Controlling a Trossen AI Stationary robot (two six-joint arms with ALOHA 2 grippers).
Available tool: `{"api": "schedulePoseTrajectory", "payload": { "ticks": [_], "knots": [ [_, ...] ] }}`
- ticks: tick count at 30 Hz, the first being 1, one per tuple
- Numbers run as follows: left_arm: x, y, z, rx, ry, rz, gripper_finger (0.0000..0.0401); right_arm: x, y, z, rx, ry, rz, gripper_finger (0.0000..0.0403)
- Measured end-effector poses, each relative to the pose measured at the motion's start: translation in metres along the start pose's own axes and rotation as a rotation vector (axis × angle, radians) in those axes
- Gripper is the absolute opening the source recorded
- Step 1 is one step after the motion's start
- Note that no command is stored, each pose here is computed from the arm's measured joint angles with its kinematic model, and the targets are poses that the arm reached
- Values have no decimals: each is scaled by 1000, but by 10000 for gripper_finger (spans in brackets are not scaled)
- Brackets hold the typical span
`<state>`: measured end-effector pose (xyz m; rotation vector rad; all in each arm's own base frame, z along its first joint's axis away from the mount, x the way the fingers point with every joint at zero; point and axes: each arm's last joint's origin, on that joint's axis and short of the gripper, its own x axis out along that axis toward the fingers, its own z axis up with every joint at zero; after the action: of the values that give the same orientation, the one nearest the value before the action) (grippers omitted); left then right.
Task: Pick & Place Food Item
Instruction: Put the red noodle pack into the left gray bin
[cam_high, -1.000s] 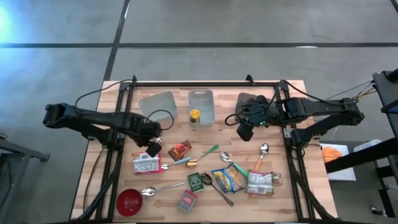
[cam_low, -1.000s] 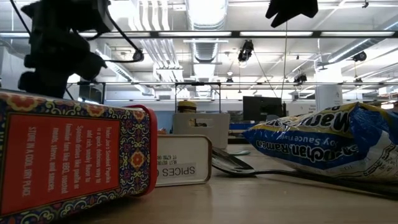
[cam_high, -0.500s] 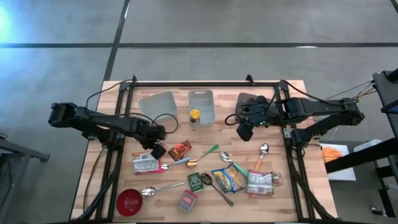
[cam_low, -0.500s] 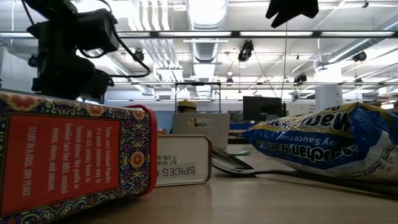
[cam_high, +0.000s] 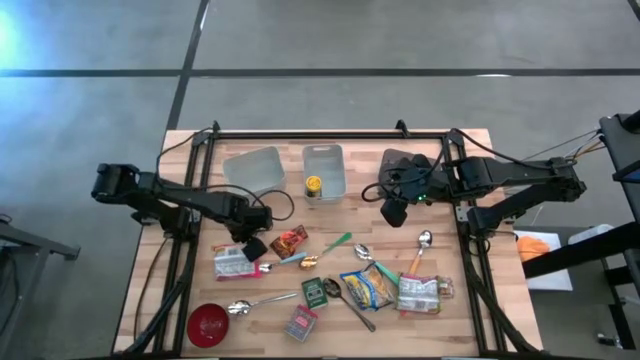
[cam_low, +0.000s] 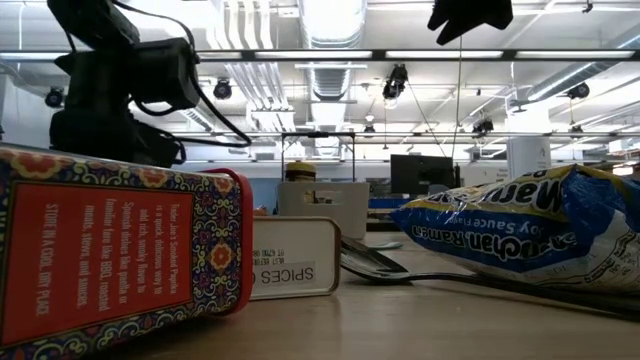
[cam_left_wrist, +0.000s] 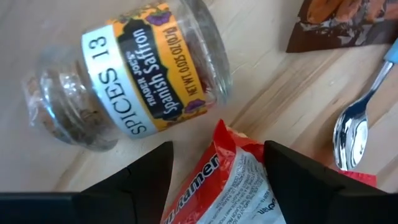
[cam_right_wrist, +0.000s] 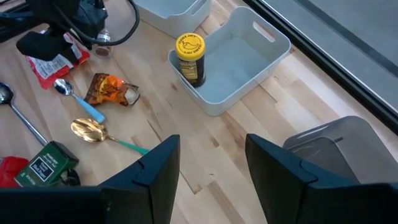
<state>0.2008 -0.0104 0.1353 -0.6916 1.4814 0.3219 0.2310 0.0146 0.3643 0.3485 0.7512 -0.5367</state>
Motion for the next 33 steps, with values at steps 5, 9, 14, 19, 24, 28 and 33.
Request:
{"api": "schedulePoseTrajectory", "payload": {
  "ticks": [5, 9, 14, 19, 24, 28, 33],
  "knots": [
    [0, 1, -1, 39, 9, 2, 202, 0, 0, 0, -3, 4, -3, 178],
    [1, 0, -1, 61, 15, -16, 119, 0, 0, 0, -6, 4, -3, 178],
    [1, -1, -2, 57, 56, -58, 14, 0, 0, 0, -6, 4, -3, 178],
    [1, -2, -4, 47, 100, -110, 3, 0, 0, 0, -6, 4, -4, 178],
    [-2, -3, -5, 23, 108, -130, 1, 0, 0, -1, -6, 4, -5, 178],
    [-14, -5, -6, 22, 85, -151, 1, 1, 0, -2, -8, 8, -7, 178],
    [-45, -11, -10, 68, 24, -187, 0, 2, -1, -3, -10, 11, -11, 178]
  ]
}}
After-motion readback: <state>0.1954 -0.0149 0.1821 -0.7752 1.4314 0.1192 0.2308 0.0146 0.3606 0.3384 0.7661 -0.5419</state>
